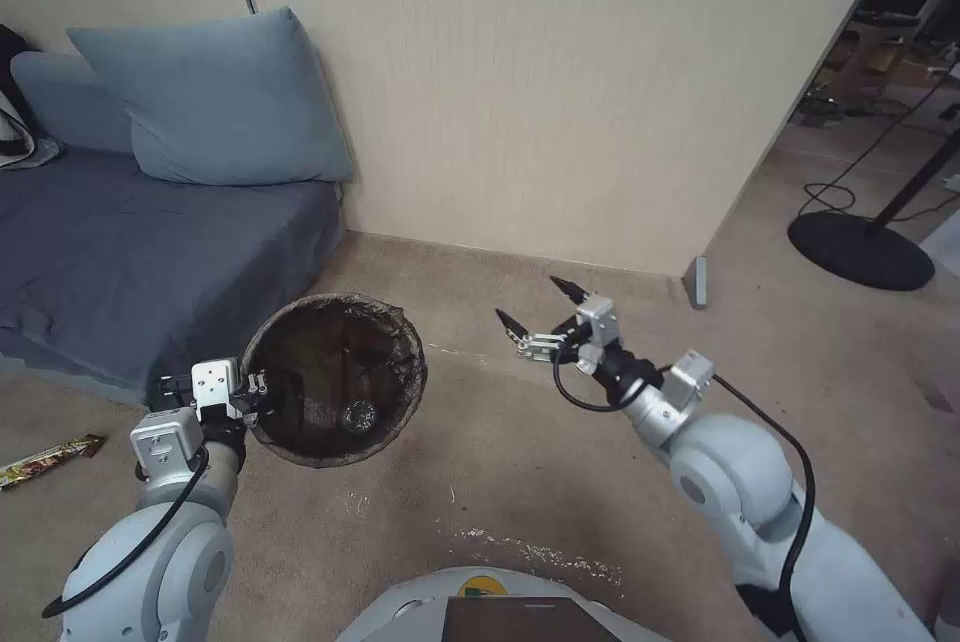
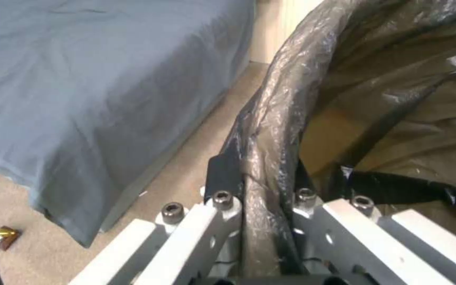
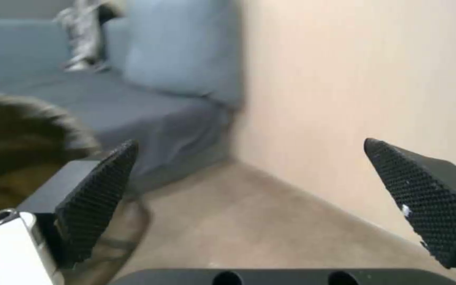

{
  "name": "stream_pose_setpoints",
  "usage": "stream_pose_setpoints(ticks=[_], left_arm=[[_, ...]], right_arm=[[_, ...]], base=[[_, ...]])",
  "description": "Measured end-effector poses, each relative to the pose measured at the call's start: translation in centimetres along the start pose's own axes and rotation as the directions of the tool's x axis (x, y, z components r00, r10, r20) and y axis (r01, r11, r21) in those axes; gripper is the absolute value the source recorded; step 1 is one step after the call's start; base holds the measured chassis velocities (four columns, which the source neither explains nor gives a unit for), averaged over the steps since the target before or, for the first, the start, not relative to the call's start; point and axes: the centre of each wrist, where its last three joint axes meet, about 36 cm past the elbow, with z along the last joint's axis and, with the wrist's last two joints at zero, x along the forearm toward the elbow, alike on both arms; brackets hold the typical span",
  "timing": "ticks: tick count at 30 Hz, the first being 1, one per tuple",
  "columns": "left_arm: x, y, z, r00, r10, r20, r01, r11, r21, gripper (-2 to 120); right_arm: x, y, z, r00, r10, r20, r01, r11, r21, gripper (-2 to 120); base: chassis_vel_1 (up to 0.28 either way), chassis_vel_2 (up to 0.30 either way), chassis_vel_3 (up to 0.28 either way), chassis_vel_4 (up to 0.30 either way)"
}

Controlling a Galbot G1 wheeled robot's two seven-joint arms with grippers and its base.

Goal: Pick up the trash bin, then pick up the garbage from the floor and place it into the trash bin.

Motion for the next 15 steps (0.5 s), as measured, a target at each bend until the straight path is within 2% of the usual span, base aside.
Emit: stream_pose_setpoints(ticks=[2, 3, 7, 15], left_arm=[[0.0, 0.0, 0.0, 1.0, 0.0, -0.001, 0.0, 1.0, 0.001, 4], [0.0, 0.0, 0.0, 1.0, 0.0, -0.001, 0.0, 1.0, 0.001, 4], [0.0, 0.2, 0.1, 1.0, -0.001, 0.0, 0.001, 1.0, -0.008, 4], [0.0, 0.4, 0.0, 1.0, -0.009, 0.016, 0.009, 1.0, -0.027, 4]], right_arm=[[0.8, 0.3, 1.6, 0.993, 0.106, 0.046, -0.107, 0.994, 0.014, 100], [0.8, 0.3, 1.6, 0.993, 0.106, 0.046, -0.107, 0.994, 0.014, 100], [1.9, 1.6, 3.9, 0.962, 0.262, 0.073, -0.264, 0.964, 0.016, 100], [4.2, 3.0, 6.2, 0.925, 0.369, 0.089, -0.375, 0.925, 0.064, 100]], base=[[0.0, 0.0, 0.0, 0.0], [0.0, 0.0, 0.0, 0.0], [0.0, 0.0, 0.0, 0.0], [0.0, 0.0, 0.0, 0.0]])
